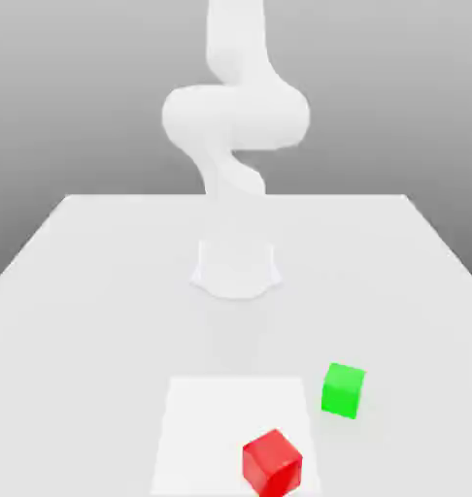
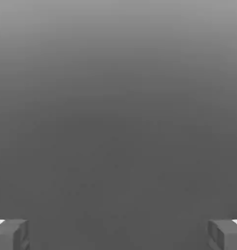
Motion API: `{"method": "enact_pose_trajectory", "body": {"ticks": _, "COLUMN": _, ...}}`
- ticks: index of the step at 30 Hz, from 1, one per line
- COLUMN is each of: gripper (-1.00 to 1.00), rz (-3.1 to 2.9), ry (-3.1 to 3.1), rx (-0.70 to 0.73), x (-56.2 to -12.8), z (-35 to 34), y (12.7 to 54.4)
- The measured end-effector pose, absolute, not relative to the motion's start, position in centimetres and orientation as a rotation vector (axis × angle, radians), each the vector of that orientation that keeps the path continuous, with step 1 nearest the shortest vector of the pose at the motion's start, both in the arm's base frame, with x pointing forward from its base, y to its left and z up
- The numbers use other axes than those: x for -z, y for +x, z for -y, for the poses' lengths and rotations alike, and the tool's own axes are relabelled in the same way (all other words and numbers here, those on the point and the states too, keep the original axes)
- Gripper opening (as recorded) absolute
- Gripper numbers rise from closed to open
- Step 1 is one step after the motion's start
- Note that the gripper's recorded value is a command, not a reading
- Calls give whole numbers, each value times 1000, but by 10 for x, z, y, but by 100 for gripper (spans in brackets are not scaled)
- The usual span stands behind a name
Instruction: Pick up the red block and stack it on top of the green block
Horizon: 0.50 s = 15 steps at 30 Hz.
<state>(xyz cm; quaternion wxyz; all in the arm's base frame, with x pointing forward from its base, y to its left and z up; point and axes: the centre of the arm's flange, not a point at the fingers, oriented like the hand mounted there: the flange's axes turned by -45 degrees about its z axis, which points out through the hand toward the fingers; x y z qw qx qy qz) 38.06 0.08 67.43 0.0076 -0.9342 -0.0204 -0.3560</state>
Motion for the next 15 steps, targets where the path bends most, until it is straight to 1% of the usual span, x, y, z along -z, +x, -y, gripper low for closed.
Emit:
{"method": "enact_pose_trajectory", "body": {"ticks": 3, "gripper": 0, "rz": 169, "ry": -2955, "rx": 978, "x": -625, "z": -4, "y": 418}}
{"method": "enact_pose_trajectory", "body": {"ticks": 7, "gripper": 0, "rz": 302, "ry": -2987, "rx": 806, "x": -556, "z": -12, "y": 457}}
{"method": "enact_pose_trajectory", "body": {"ticks": 11, "gripper": 0, "rz": 434, "ry": -3009, "rx": 635, "x": -482, "z": -21, "y": 484}}
{"method": "enact_pose_trajectory", "body": {"ticks": 15, "gripper": 0, "rz": 564, "ry": -3021, "rx": 463, "x": -406, "z": -30, "y": 498}}
